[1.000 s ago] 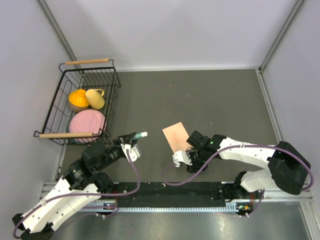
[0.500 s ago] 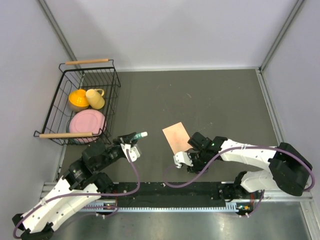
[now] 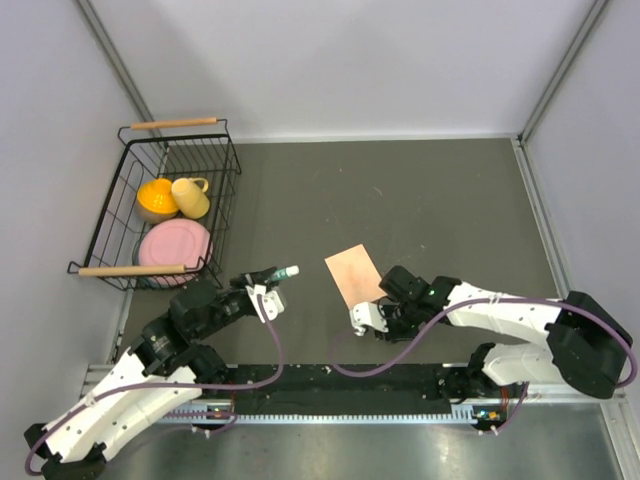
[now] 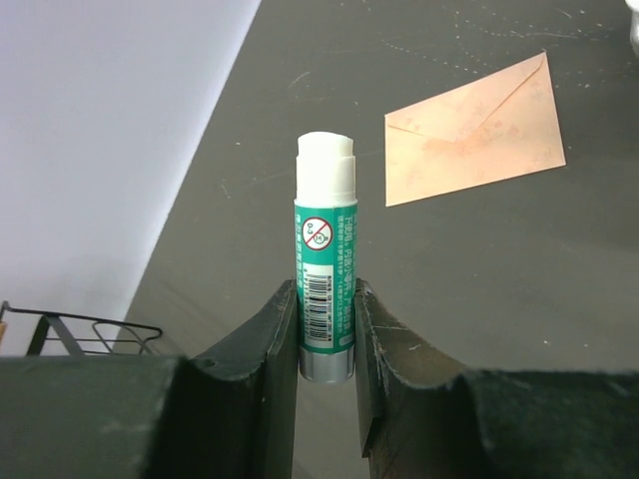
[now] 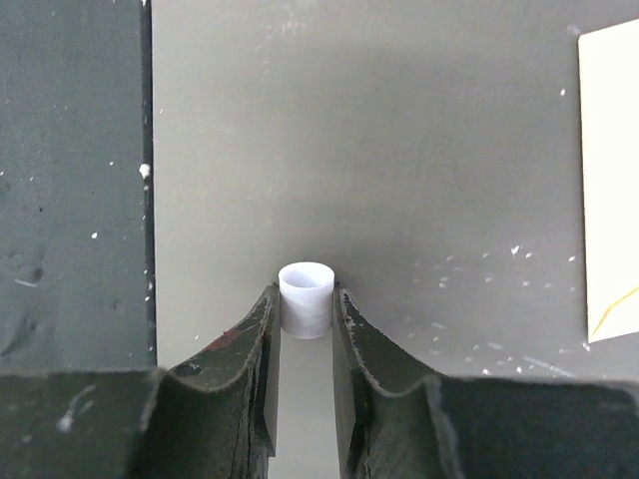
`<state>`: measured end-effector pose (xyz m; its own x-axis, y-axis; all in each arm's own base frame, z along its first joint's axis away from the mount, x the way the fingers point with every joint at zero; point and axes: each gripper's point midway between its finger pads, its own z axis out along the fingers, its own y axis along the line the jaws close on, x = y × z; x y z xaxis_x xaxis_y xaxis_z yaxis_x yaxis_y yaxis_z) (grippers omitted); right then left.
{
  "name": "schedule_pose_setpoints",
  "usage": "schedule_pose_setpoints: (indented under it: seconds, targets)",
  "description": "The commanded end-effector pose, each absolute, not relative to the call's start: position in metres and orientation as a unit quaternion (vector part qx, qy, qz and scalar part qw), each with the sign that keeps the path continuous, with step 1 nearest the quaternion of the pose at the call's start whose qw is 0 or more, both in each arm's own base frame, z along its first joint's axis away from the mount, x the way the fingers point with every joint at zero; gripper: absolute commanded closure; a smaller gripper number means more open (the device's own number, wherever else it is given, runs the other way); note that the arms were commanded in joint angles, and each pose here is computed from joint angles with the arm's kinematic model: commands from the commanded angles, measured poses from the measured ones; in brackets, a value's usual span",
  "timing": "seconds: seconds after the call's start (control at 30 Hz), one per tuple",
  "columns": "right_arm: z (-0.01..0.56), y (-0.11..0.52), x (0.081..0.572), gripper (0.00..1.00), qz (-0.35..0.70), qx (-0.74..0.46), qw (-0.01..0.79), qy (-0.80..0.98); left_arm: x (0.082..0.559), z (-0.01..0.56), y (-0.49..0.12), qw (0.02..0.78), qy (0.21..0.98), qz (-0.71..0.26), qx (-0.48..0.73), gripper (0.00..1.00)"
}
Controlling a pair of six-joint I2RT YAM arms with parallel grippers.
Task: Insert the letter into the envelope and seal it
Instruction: Pick up the solid glue cap from the center of the board, then place the solid glue cap at the center of the board.
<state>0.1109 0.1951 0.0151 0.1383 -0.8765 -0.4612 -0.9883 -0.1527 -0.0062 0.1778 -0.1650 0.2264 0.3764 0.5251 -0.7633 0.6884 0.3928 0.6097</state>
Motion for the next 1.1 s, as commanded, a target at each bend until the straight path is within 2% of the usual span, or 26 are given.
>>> schedule_pose_setpoints:
  seconds: [0.0, 0.07, 0.13, 0.37, 0.5, 0.6, 0.67, 0.77, 0.83, 0.97, 1.07]
  targets:
    - [0.030, 0.186, 0.108, 0.84, 0.177, -0.722, 0.161, 0.649, 0.177, 0.232, -0.172, 0.625, 0.559, -0.091, 0.538, 1.00]
    - [0.058, 0.201, 0.110, 0.88, 0.210, -0.704, 0.184, 0.654, 0.177, 0.228, -0.173, 0.621, 0.551, -0.082, 0.551, 1.00]
    - [0.073, 0.202, 0.109, 0.90, 0.232, -0.677, 0.175, 0.676, 0.185, 0.224, -0.169, 0.621, 0.549, -0.056, 0.556, 1.00]
    - [0.145, 0.233, 0.126, 0.92, 0.361, -0.566, 0.180, 0.719, 0.192, 0.198, -0.165, 0.597, 0.557, -0.058, 0.574, 1.00]
    - [0.169, 0.244, 0.128, 0.92, 0.442, -0.503, 0.131, 0.731, 0.187, 0.196, -0.182, 0.590, 0.494, -0.068, 0.635, 1.00]
    - [0.183, 0.255, 0.128, 0.92, 0.492, -0.485, 0.101, 0.716, 0.186, 0.205, -0.202, 0.590, 0.413, -0.065, 0.691, 1.00]
    - [0.186, 0.260, 0.132, 0.94, 0.502, -0.482, 0.096, 0.712, 0.195, 0.216, -0.213, 0.594, 0.402, -0.062, 0.694, 1.00]
    - [0.182, 0.260, 0.136, 0.94, 0.491, -0.480, 0.095, 0.720, 0.212, 0.233, -0.220, 0.592, 0.460, -0.087, 0.656, 1.00]
    - [0.173, 0.257, 0.141, 0.94, 0.472, -0.481, 0.095, 0.733, 0.207, 0.221, -0.224, 0.549, 0.492, -0.127, 0.664, 1.00]
    - [0.121, 0.228, 0.171, 0.94, 0.353, -0.471, 0.084, 0.804, 0.188, 0.202, -0.229, 0.518, 0.494, -0.178, 0.675, 1.00]
    - [0.087, 0.207, 0.194, 0.96, 0.266, -0.471, 0.084, 0.837, 0.191, 0.194, -0.225, 0.532, 0.491, -0.160, 0.671, 1.00]
